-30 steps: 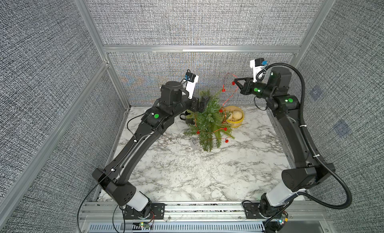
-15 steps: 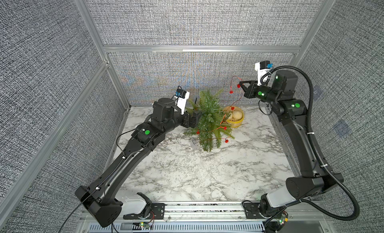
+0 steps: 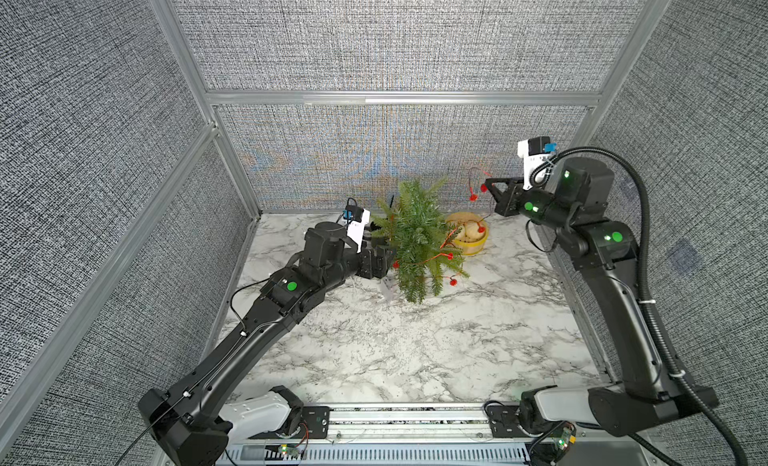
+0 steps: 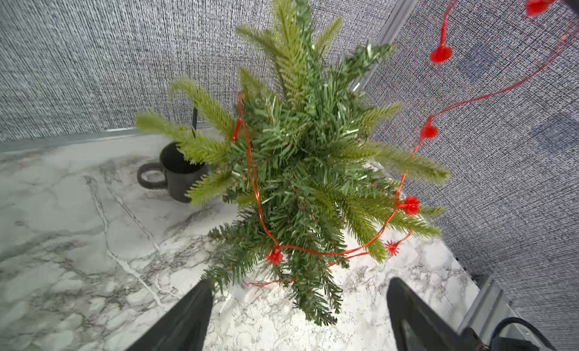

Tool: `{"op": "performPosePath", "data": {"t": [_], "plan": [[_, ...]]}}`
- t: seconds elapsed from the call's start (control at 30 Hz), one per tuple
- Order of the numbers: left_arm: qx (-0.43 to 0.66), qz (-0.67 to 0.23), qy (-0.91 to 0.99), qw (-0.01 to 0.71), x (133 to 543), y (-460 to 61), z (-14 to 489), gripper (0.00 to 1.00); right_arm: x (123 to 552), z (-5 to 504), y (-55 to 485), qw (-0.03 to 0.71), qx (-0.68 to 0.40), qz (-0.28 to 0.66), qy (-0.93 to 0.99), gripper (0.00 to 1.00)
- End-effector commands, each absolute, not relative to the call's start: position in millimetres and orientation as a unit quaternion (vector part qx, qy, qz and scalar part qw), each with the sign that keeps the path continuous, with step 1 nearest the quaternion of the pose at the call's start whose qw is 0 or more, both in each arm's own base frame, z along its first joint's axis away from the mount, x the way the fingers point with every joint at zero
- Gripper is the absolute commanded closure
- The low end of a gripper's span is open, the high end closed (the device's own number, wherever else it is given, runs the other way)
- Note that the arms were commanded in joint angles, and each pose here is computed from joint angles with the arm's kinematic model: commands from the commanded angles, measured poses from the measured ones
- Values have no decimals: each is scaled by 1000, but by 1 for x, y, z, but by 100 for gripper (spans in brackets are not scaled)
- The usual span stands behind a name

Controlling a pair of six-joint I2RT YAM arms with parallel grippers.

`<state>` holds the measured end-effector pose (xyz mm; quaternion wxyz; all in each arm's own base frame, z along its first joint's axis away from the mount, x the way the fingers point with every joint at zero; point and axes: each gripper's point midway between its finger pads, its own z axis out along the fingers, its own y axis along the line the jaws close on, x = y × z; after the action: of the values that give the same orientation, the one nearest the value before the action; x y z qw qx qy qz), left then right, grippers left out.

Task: Remove string lights from the small christmas tree
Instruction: Remove the light string from the Christmas tree.

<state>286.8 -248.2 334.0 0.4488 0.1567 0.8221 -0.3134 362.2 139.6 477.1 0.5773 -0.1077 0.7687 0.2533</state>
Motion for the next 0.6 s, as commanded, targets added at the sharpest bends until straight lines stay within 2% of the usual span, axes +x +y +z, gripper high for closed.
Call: {"op": "performPosePath", "data": {"t": [0.0,0.17,0.37,0.57], "plan": [[134,-351,811,448,282,-251,342,14,347,469,137,567,-106,243,780,100],[98,-380,812,432,272,-246,338,14,306,473,136,556,-112,250,784,100],[87,-430,814,380,257,-257,323,15,264,484,139,550,-117,290,774,100],[71,-442,811,378,247,-249,317,17,232,475,134,530,-110,303,784,100]]}}
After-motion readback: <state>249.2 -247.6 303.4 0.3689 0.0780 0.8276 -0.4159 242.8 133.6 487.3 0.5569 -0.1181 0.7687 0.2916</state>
